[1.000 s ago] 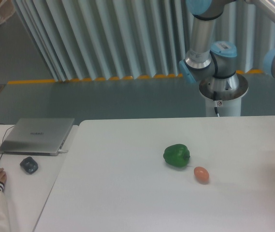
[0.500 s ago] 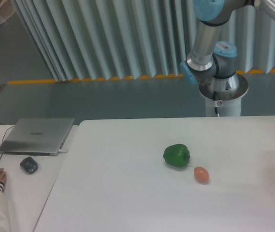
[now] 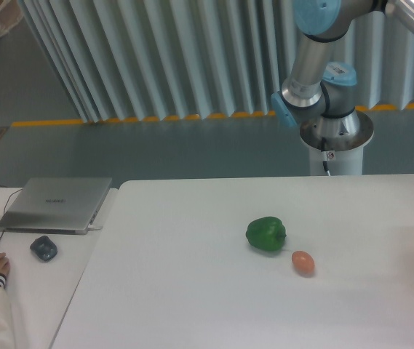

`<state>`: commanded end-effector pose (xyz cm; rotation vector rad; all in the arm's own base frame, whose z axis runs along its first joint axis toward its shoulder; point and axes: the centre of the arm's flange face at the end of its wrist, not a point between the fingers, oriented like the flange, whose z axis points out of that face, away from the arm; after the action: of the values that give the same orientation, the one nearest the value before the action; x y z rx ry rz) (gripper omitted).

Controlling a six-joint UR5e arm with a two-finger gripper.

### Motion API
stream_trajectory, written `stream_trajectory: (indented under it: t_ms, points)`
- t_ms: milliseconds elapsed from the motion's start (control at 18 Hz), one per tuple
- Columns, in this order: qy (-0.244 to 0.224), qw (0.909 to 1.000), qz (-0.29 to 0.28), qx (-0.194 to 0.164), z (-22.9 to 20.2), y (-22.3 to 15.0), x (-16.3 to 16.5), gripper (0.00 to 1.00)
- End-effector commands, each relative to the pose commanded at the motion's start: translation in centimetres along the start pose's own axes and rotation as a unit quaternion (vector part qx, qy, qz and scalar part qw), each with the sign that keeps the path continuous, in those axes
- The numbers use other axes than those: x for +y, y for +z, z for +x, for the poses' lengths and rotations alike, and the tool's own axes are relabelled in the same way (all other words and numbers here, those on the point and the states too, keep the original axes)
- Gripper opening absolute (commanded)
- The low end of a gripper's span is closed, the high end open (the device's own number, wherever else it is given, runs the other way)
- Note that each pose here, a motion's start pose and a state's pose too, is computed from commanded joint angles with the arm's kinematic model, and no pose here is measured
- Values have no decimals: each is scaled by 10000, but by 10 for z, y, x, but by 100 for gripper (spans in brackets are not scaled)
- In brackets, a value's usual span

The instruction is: Place the yellow pepper in a basket

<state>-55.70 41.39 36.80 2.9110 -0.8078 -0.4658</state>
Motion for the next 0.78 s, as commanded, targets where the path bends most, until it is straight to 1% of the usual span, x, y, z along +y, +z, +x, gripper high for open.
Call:
stream_trajectory:
  t_ms: [111, 389, 667, 778]
  points:
    - [-130, 9999, 45, -34, 0, -4, -8, 100]
    - [-195, 9998, 104, 28, 10, -5, -36, 100]
    - [-229, 9995, 185, 71, 12, -5, -40, 100]
    - [-208, 9994, 237, 174, 15, -7, -43, 100]
